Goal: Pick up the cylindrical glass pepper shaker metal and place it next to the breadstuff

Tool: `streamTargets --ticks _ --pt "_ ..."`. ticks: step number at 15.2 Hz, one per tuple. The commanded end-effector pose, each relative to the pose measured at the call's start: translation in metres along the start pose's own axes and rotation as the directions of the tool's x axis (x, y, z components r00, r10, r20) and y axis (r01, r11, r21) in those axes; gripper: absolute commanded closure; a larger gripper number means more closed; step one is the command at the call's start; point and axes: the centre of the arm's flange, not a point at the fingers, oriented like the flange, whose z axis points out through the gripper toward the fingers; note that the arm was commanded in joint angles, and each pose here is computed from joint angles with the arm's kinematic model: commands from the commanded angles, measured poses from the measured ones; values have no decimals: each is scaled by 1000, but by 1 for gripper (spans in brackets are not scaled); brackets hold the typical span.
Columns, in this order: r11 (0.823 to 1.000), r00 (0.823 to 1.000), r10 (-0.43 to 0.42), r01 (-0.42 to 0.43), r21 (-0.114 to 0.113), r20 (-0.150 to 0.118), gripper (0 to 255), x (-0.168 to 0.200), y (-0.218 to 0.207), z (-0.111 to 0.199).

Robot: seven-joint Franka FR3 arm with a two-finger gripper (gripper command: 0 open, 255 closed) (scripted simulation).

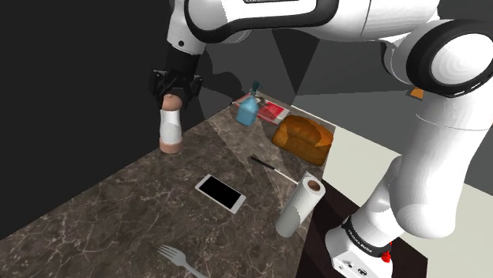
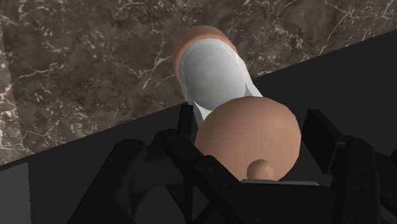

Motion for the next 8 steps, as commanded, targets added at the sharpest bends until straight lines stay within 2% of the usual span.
streamTargets --ticks 1,8 --pt "1000 1000 0 0 0 0 255 -1 -2 -12" --pt "1000 1000 0 0 0 0 255 1 -8 -48"
